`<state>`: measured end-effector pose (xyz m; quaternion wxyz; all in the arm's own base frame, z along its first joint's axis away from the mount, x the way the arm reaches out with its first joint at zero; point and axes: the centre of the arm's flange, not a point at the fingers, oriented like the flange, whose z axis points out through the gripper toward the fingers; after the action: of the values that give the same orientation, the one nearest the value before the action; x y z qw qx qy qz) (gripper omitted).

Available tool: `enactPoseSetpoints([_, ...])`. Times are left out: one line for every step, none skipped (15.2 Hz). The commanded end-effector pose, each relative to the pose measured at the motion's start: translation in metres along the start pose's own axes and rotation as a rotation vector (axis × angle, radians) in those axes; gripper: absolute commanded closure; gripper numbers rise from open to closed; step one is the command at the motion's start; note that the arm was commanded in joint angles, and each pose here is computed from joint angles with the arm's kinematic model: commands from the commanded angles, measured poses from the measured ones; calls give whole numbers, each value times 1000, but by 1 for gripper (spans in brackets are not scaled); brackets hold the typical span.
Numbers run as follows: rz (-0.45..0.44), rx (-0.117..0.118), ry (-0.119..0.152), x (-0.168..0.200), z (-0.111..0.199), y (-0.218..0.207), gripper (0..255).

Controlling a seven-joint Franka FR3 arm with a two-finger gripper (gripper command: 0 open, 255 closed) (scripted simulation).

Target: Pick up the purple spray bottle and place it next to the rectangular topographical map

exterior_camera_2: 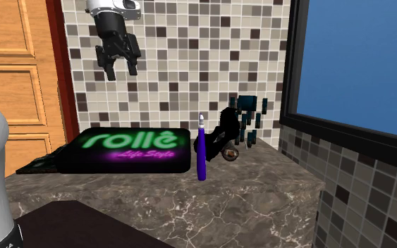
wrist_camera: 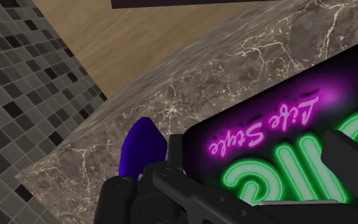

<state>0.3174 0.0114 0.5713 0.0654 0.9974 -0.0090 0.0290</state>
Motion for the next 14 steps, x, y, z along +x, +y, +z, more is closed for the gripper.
enactPoseSetpoints([0,0,0,0,0,0,0])
enactPoseSetpoints([-20,8,-3,7,6,11,0])
enactPoseSetpoints([-41,15,-6,15,12,21,0])
enactPoseSetpoints([-61,23,-8,23,18,31,0])
enactPoseSetpoints([-81,30,-11,31,25,41,0])
enactPoseSetpoints([-101,38,-14,39,31,51,0])
enactPoseSetpoints([-122,46,-17,48,38,60,0])
enactPoseSetpoints([-142,53,-19,56,44,70,0])
enactPoseSetpoints([-162,61,-22,65,51,79,0])
enactPoseSetpoints([-182,68,-25,74,58,88,0])
enactPoseSetpoints([-203,76,-28,83,65,96,0])
enactPoseSetpoints([-223,84,-31,92,72,105,0])
enactPoseSetpoints([-243,91,-33,101,79,113,0])
enactPoseSetpoints([-264,99,-36,111,86,121,0])
